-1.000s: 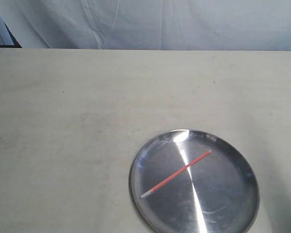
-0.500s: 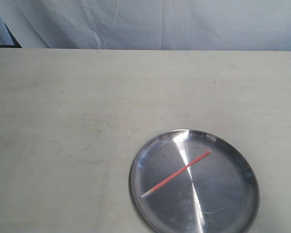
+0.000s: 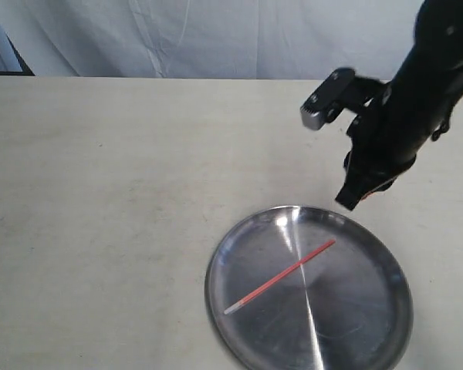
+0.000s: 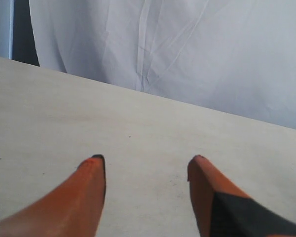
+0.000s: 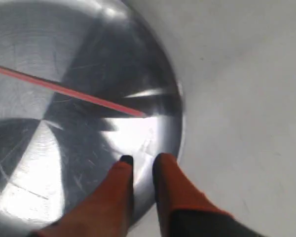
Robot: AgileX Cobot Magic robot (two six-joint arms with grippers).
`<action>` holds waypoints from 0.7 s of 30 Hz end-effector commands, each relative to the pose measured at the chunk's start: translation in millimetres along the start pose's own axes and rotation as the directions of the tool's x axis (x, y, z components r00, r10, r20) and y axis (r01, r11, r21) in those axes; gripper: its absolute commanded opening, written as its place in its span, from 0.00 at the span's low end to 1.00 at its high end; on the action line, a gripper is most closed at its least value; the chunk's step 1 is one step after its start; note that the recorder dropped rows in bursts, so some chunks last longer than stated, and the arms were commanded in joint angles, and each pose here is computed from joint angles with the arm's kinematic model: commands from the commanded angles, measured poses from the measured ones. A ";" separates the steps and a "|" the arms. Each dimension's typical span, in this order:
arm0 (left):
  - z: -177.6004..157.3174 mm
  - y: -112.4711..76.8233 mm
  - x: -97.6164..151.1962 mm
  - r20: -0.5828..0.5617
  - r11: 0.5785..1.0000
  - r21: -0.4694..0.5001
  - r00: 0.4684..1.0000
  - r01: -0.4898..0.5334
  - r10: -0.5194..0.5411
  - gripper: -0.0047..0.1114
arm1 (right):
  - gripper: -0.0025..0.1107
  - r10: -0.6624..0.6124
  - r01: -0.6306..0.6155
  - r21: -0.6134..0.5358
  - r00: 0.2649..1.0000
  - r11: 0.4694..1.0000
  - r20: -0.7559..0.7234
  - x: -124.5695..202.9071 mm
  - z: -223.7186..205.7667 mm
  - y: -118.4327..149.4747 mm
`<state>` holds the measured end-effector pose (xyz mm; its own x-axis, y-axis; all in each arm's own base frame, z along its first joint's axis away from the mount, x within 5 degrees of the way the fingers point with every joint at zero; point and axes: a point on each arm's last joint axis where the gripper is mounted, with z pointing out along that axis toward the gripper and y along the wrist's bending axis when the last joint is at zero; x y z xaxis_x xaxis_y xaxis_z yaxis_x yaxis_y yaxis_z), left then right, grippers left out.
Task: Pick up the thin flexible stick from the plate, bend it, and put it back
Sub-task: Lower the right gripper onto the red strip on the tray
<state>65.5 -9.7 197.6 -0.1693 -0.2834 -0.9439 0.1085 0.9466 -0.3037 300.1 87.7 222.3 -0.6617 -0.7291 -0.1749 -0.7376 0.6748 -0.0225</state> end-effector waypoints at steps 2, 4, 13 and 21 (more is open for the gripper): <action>-0.8 -0.9 -0.9 0.018 1.000 0.013 1.000 -0.008 0.008 0.47 | 0.39 -0.073 0.072 -0.038 0.996 0.997 -0.046 -15.8 29.2 13.7; -0.8 -0.9 -0.9 0.018 1.000 0.013 1.000 -0.008 0.008 0.47 | 0.42 -0.095 0.093 -0.037 0.994 0.995 -0.053 -18.4 38.4 17.7; -0.8 -0.9 -0.9 0.018 1.000 0.013 1.000 -0.008 0.008 0.47 | 0.42 -0.136 0.137 0.006 0.989 0.991 -0.052 -2.1 84.2 25.8; -0.8 -0.9 -0.9 0.018 1.000 0.013 1.000 -0.008 0.008 0.47 | 0.42 -0.135 0.134 0.080 0.991 0.988 0.011 -1.3 107.3 22.2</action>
<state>65.5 -9.7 197.6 -0.1693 -0.2834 -0.9439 0.1085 0.9466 -0.3037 298.4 116.4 122.0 -0.5662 -0.8019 -0.1907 -0.7986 0.5910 -0.1136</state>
